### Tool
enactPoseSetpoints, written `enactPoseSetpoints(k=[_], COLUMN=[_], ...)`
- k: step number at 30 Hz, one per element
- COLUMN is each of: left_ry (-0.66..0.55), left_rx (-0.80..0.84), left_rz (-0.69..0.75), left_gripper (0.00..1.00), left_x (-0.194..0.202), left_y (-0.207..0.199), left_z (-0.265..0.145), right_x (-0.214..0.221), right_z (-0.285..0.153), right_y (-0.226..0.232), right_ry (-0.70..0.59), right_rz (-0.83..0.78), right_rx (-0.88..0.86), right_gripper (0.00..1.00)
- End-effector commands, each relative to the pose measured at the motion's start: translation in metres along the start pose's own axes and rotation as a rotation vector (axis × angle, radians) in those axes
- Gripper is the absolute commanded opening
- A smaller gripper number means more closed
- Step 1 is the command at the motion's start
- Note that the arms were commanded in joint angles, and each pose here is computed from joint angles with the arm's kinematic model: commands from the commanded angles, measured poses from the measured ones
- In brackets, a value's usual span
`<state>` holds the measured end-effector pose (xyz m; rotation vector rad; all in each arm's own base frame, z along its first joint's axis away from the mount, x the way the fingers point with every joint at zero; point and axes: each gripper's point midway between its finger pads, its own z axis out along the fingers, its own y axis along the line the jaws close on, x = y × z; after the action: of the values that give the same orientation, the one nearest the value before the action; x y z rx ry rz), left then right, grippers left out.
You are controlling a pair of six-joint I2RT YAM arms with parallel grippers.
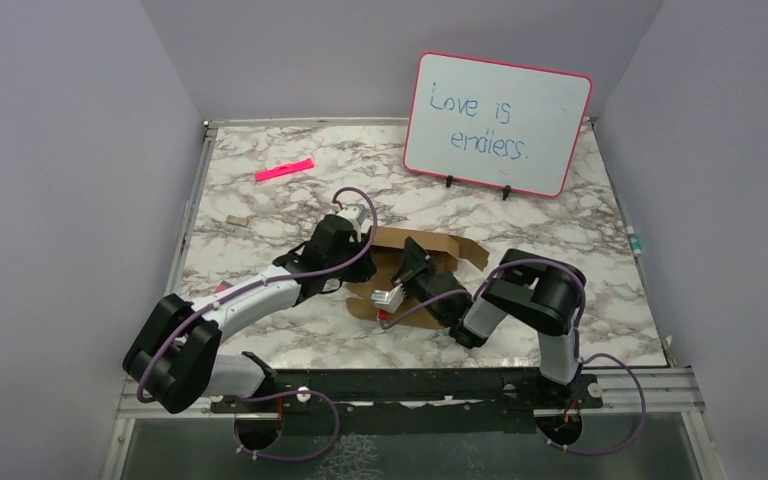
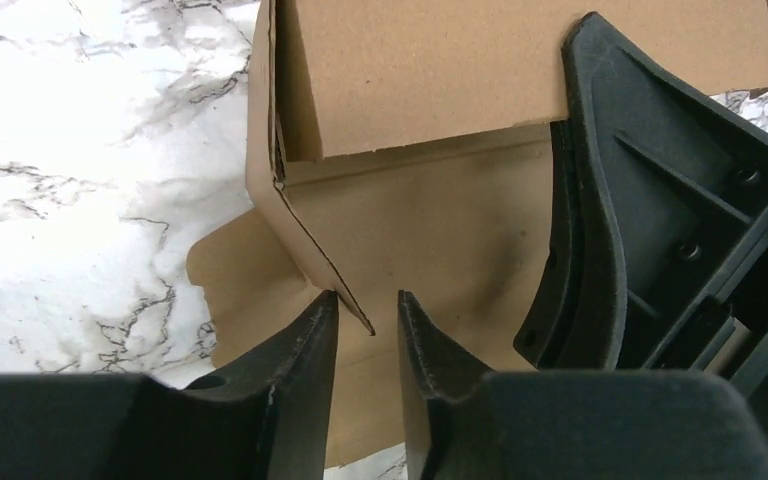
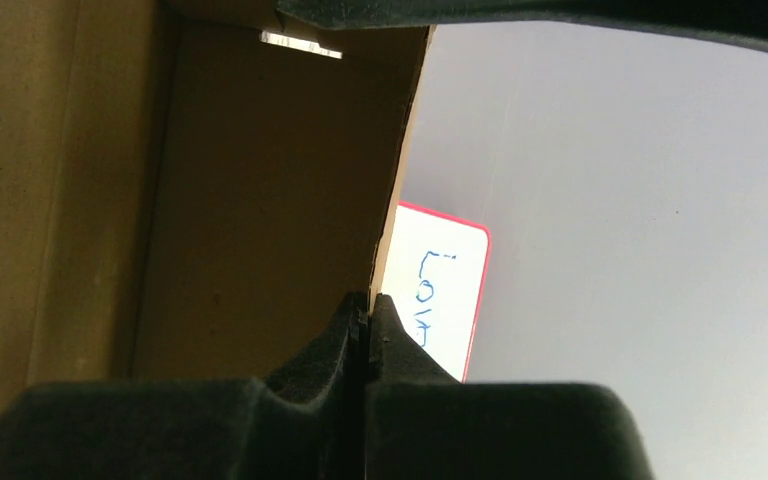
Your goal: Fold the paper box
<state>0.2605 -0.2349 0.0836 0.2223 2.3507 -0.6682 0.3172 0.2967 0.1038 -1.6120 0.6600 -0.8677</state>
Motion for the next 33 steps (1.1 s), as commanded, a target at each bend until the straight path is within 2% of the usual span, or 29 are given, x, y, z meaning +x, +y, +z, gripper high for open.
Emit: enactPoseSetpoints(k=[1,5,12,16,20,22,25,28,33], left_ry=[-0.072,-0.118,-0.231,-0.333,-0.46,-0.539,-0.598,-0.598,-0.492], left_rx=[0.019,-0.009,-0.005,-0.032,-0.153,-0.217,-0.284,-0.297,-0.271], left_rz=[-0.004,0.014,0.041,0.069,0.039,-0.019,-0.104,-0.125,-0.067], left_gripper=[0.33,0.41,0.64,0.7,0.7,0.68,0.68,0.67,0.67], left_x=[-0.016,-0.025,-0.05,-0.07,-0.086,-0.094,-0.094,-0.09,-0.074], left_y=[-0.007,-0.003,-0.008,-0.004,0.026,0.047,0.08,0.096,0.101], left_z=[-0.004,-0.011,-0.038,-0.058,-0.078,-0.087,-0.091,-0.083,-0.049], right_x=[0.003,0.002,0.001,0.0,-0.001,-0.001,-0.001,-0.002,-0.003], right_z=[-0.008,-0.009,-0.01,-0.009,-0.01,-0.01,-0.01,-0.01,-0.01], right_y=[-0.046,-0.042,-0.04,-0.043,-0.042,-0.041,-0.042,-0.042,-0.042], right_ry=[0.007,-0.001,-0.005,-0.009,-0.015,-0.015,-0.018,-0.023,-0.028], right_rz=[0.051,0.042,0.043,0.042,0.039,0.038,0.039,0.037,0.035], right_rx=[0.223,0.218,0.222,0.228,0.226,0.223,0.223,0.221,0.218], right_gripper=[0.02,0.02,0.02,0.02,0.02,0.02,0.02,0.02,0.01])
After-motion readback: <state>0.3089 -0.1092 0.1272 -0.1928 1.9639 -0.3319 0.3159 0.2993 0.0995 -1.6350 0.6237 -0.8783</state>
